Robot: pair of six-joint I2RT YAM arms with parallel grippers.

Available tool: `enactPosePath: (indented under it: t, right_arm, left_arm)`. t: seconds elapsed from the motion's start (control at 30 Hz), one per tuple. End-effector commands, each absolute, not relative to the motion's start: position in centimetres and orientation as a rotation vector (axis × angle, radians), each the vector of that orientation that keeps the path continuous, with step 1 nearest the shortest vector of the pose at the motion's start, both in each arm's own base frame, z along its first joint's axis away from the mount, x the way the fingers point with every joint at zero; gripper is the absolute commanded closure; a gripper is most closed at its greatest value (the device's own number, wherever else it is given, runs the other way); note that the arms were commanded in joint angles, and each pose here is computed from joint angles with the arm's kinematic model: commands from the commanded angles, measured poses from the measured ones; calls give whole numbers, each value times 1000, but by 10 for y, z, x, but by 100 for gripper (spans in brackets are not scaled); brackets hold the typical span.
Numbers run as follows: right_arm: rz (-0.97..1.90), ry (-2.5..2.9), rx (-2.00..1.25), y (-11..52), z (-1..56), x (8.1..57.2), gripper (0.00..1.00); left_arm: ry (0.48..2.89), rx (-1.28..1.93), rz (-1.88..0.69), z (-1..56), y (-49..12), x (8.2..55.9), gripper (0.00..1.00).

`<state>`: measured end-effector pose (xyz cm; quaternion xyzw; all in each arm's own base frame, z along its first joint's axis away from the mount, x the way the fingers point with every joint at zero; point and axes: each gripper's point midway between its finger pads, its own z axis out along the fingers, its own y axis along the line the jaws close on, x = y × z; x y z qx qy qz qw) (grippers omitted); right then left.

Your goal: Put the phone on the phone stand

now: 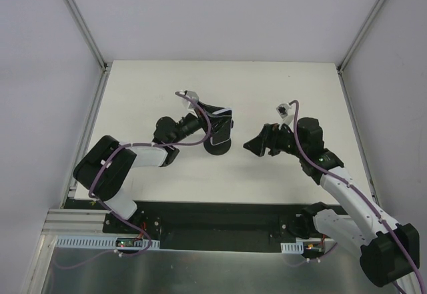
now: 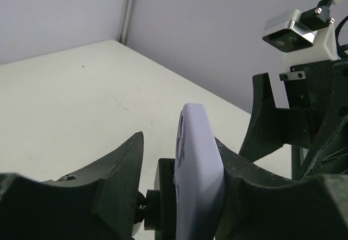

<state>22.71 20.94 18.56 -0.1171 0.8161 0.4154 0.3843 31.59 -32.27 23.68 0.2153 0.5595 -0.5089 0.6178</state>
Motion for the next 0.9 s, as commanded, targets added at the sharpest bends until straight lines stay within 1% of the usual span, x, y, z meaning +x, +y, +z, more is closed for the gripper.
enactPosePath:
  t: [0.0, 0.03, 0.13, 0.17, 0.23, 0.27, 0.3, 0.37, 0.43, 0.5, 0.53, 0.57, 0.6, 0.63, 0.7, 0.73, 0.77, 0.8, 0.87]
  right_arm:
    - [1046, 2039, -310, 210, 199, 235, 16]
    - [1046, 2039, -307, 211, 198, 235, 16]
    - [1040, 2010, -303, 210, 198, 239, 16]
    - [1032, 2016, -300, 209, 194, 239, 16]
    - [1023, 2018, -306, 208, 191, 239, 16]
    - [1019, 2021, -310, 208, 189, 239, 16]
    - [1015, 2023, -310, 208, 187, 239, 16]
    - [1008, 2026, -317, 207, 185, 240, 16]
    - [1001, 2029, -318, 206, 184, 240, 16]
    - [997, 2027, -315, 206, 184, 242, 16]
    - [994, 2026, -316, 205, 184, 242, 16]
    - [994, 2026, -316, 205, 184, 242, 16]
    - [991, 2024, -316, 205, 185, 243, 16]
    - [985, 2025, -315, 204, 184, 243, 16]
    - [981, 2028, -310, 203, 182, 243, 16]
    - [981, 2027, -310, 203, 182, 243, 16]
    - [981, 2030, -309, 203, 181, 242, 16]
    - [980, 2029, -309, 202, 180, 242, 16]
    - [983, 2029, -307, 202, 181, 242, 16]
  left_arm:
    - [1408, 463, -1182, 242, -319, 315, 43]
    - [1578, 426, -1152, 222, -314, 316, 41]
    - [1691, 373, -1107, 224, -305, 318, 34]
    - [1796, 368, -1089, 207, -301, 312, 32]
    - [1834, 406, -1122, 217, -303, 303, 31]
    - [1912, 425, -1119, 206, -301, 295, 31]
    - [1914, 439, -1128, 215, -303, 294, 30]
    - [1971, 491, -1146, 217, -305, 285, 30]
    - [2038, 539, -1159, 224, -306, 278, 32]
    - [2079, 584, -1163, 236, -305, 273, 36]
    - [2099, 605, -1170, 237, -307, 273, 41]
    - [2113, 635, -1176, 238, -306, 272, 44]
    - [2081, 670, -1196, 257, -310, 272, 47]
    - [2142, 677, -1195, 250, -309, 268, 53]
    - [2130, 707, -1185, 263, -309, 271, 59]
    - [2191, 709, -1177, 255, -307, 268, 63]
    - [2194, 730, -1163, 255, -307, 268, 65]
    - [2198, 733, -1148, 260, -306, 270, 65]
    - [2239, 762, -1126, 253, -303, 267, 59]
